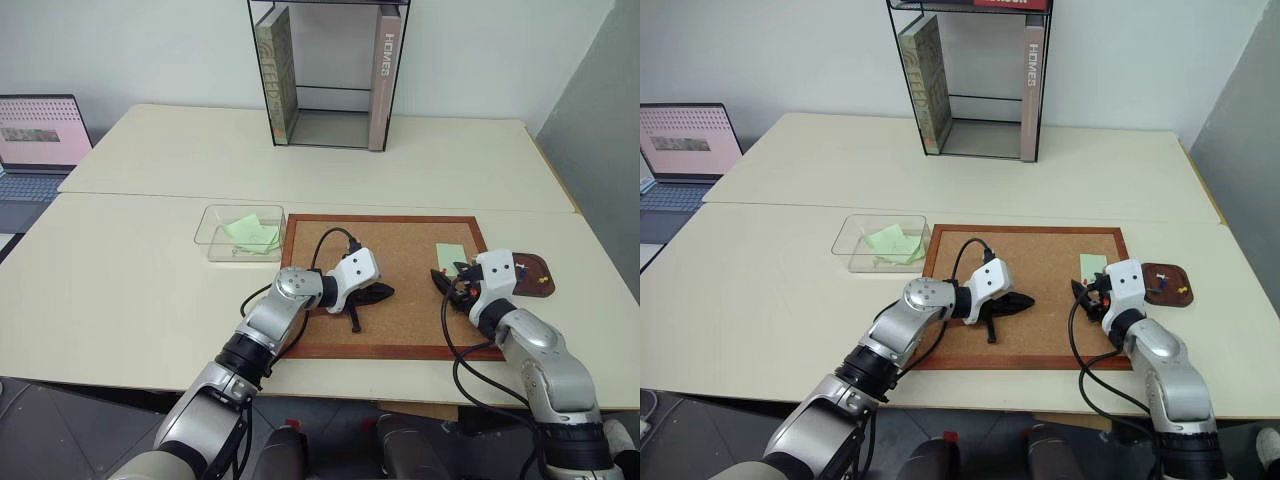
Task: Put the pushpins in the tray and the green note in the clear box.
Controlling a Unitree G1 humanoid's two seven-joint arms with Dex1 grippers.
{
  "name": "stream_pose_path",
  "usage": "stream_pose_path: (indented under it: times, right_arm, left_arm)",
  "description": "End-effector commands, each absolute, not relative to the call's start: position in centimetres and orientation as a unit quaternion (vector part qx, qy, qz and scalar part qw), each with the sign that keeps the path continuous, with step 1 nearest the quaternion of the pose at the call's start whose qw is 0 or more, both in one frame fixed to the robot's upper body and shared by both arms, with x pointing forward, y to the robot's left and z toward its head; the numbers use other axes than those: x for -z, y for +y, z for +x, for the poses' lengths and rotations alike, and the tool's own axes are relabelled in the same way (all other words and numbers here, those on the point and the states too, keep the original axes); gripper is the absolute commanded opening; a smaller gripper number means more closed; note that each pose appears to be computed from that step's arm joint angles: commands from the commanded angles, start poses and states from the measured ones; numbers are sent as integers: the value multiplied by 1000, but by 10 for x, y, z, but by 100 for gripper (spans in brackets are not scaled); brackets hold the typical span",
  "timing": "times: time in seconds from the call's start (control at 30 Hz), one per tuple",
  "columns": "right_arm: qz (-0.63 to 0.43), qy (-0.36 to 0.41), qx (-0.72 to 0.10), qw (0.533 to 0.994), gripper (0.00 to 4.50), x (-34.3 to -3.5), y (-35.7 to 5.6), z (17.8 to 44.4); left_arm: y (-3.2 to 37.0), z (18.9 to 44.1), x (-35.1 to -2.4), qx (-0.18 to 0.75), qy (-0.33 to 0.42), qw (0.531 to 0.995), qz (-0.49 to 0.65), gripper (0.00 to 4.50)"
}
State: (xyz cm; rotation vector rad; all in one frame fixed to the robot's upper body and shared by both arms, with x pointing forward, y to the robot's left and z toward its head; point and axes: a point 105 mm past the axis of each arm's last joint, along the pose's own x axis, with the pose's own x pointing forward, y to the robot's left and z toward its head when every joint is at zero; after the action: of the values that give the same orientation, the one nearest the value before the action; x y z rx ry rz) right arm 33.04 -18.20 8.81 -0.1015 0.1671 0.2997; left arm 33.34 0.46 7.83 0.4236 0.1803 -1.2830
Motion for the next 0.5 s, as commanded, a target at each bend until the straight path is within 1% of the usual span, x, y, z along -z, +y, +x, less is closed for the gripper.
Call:
stream_pose_path:
  times: [0.03, 0.17, 0.33, 0.4, 0.5]
  right_arm:
    - [-63, 59, -132, 988, 274, -96, -187, 338]
    - [-64, 56, -123, 989, 213, -95, -189, 340]
    - [-65, 52, -126, 989, 104, -96, -189, 339]
    - [-67, 51, -128, 988, 73, -97, -188, 339]
    - [-68, 47, -131, 988, 9, -99, -187, 338]
  left_arm:
    - [11, 334, -65, 585, 111, 775, 211, 0]
    - [11, 334, -64, 584, 111, 776, 210, 0]
    - [11, 334, -64, 584, 111, 776, 210, 0]
    - [11, 334, -64, 584, 111, 776, 210, 0]
    - [11, 334, -64, 584, 111, 776, 210, 0]
